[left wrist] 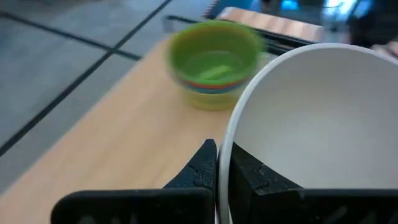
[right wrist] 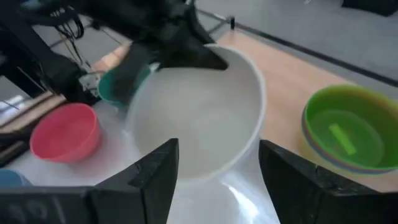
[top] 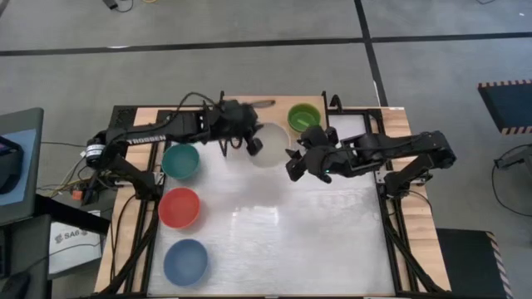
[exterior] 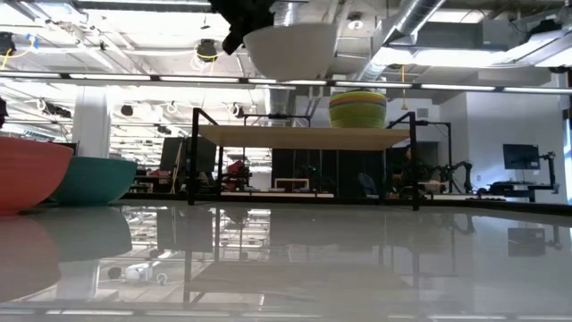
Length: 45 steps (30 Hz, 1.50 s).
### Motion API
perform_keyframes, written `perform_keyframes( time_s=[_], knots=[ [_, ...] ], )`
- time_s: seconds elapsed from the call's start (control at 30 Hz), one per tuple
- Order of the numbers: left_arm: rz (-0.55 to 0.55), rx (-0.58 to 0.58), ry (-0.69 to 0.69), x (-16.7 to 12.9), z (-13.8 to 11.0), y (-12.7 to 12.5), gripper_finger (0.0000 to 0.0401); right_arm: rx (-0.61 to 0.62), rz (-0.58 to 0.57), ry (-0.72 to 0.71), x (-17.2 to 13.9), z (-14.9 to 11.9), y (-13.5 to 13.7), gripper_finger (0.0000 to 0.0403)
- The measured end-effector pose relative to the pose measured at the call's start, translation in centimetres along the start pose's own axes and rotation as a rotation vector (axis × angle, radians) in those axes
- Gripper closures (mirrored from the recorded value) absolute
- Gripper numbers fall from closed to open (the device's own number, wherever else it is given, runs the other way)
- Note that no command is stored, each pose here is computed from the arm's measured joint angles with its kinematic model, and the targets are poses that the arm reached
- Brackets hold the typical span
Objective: Place and stack bowls onto a shelf
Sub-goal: Put the white bowl on the shelf
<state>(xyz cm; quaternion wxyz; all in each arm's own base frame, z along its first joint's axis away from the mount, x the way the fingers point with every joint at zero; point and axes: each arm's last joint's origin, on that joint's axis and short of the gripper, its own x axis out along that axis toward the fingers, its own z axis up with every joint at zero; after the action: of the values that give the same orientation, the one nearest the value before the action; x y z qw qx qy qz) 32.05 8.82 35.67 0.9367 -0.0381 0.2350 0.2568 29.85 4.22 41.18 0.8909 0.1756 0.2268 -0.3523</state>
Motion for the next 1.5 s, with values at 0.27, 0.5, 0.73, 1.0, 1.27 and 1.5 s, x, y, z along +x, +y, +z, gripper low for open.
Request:
perform_keyframes(
  time_s=[0.27, 0.5, 0.73, 1.0, 1.27, 1.5],
  knots=[
    [0.184, -0.167, 0.003, 0.9, 0.4, 6.6, 0.0401, -0.014, 0.018, -0.019, -1.9, 0.6, 0.3, 0.0155],
    [0.255, -0.248, 0.039, 1.3, -0.2, 11.0, 0.0401, -0.025, 0.020, -0.011, -1.9, 0.2, 0.6, 0.0155],
    [0.228, -0.308, 0.172, 3.8, -2.2, 13.3, 0.0401, -0.009, 0.020, -0.010, -1.8, 0.2, 0.6, 0.0155],
    [0.226, -0.327, 0.199, 4.3, -2.7, 13.5, 0.0401, -0.007, 0.011, 0.009, -2.0, -0.1, 0.5, 0.0155],
    [0.243, -0.323, 0.206, 4.2, -2.9, 14.3, 0.0396, 0.008, 0.001, 0.018, -2.0, -0.2, 0.4, 0.0155],
    [0.215, -0.328, 0.206, 4.2, -2.8, 14.2, 0.0336, 0.015, 0.002, 0.019, -2.0, -0.2, 0.4, 0.0155]
  ],
)
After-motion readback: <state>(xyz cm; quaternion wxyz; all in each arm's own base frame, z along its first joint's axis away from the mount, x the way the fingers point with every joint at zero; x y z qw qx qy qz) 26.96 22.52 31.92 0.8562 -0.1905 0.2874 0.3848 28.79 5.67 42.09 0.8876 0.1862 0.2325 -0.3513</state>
